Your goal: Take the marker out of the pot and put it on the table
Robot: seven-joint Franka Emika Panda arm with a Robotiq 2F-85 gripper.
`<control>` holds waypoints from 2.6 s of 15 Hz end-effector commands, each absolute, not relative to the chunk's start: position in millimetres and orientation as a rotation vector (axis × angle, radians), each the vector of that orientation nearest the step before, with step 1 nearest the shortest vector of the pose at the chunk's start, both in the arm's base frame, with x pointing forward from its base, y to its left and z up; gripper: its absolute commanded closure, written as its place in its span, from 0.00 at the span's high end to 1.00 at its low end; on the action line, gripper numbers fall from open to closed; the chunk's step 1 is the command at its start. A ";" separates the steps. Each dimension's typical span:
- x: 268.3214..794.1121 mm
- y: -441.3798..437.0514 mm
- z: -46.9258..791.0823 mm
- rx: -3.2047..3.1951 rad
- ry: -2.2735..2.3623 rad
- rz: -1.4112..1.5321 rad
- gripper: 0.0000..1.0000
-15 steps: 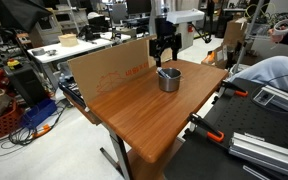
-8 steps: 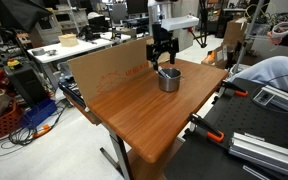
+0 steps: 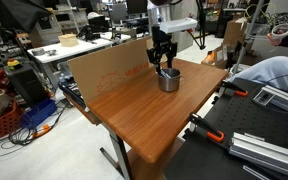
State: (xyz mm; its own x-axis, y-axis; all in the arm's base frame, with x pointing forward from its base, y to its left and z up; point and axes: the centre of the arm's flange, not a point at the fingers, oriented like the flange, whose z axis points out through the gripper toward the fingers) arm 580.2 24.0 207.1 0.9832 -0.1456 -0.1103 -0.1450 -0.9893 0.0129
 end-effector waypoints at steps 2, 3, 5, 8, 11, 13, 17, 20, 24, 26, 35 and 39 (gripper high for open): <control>588.3 24.4 202.9 3.101 -0.242 -0.170 0.25; 589.0 24.1 203.4 3.102 -0.242 -0.169 0.16; 588.7 24.0 204.1 3.098 -0.242 -0.170 0.01; 587.7 24.9 204.2 3.109 -0.243 -0.174 0.05; 583.7 28.4 212.0 3.118 -0.223 -0.150 0.05; 583.0 31.7 219.0 3.128 -0.222 -0.146 0.05; 584.2 38.2 247.1 3.162 -0.248 -0.121 0.05; 588.4 28.5 277.1 3.172 -0.325 -0.111 0.05; 592.0 -7.3 314.1 3.216 -0.502 -0.232 0.05; 593.0 -30.9 327.6 3.233 -0.605 -0.277 0.05; 598.5 -137.8 296.7 3.239 -0.928 -0.530 0.05; 604.5 -157.7 257.7 3.214 -0.985 -0.616 0.05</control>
